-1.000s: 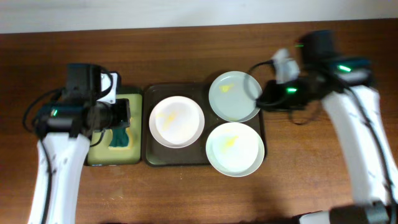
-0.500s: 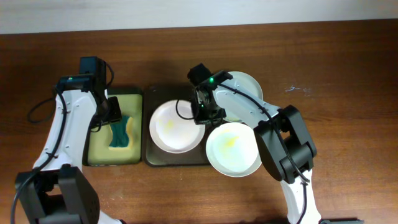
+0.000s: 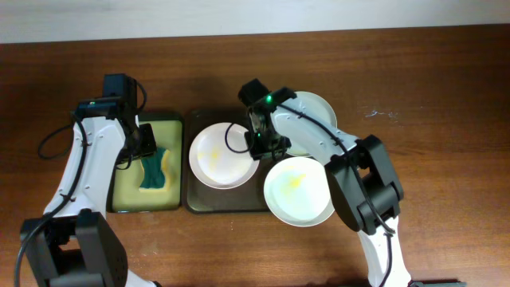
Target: Clean dirty plates on tray and stack at the side
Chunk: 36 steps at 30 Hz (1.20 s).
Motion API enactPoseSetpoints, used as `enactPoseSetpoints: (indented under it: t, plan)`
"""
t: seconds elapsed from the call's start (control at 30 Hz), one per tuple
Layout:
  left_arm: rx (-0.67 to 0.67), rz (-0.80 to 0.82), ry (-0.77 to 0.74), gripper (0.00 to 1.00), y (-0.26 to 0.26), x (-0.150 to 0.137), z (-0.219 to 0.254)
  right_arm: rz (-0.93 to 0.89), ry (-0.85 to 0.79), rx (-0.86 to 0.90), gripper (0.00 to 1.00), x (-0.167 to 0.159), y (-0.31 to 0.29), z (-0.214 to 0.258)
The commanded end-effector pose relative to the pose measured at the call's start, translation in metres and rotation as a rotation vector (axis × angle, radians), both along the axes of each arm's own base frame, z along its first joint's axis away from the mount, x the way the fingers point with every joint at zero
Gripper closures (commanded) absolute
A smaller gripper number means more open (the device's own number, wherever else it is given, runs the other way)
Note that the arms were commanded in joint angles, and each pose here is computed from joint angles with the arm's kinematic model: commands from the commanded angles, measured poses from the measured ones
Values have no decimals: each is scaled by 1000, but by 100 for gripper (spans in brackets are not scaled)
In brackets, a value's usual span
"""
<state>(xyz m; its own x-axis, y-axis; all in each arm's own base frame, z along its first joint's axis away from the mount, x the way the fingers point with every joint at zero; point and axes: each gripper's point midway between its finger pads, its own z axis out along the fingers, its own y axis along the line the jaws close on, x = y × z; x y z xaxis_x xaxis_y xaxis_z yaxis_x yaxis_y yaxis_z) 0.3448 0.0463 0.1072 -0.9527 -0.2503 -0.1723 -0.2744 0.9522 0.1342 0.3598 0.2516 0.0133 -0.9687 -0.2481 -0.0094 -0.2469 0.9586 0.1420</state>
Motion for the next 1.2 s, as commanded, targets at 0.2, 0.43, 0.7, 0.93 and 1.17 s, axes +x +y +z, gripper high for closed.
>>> enactPoseSetpoints:
  t: [0.2,0.43,0.7,0.93,1.17]
  plan:
    - [-17,8,-16,58,-2,5,-4,-68,-82,66,96,26,6,-3]
    - [-48,5,24,48,-8,-5,-6,-130,-23,127,67,32,-12,-1]
    - [-52,5,47,50,-9,-11,-7,-124,74,135,88,9,-9,-1]
    - [-52,5,51,55,-9,-14,-25,-143,39,153,96,22,-4,12]
    - [-101,-51,5,53,-20,-19,-81,-109,32,152,96,21,-4,12]
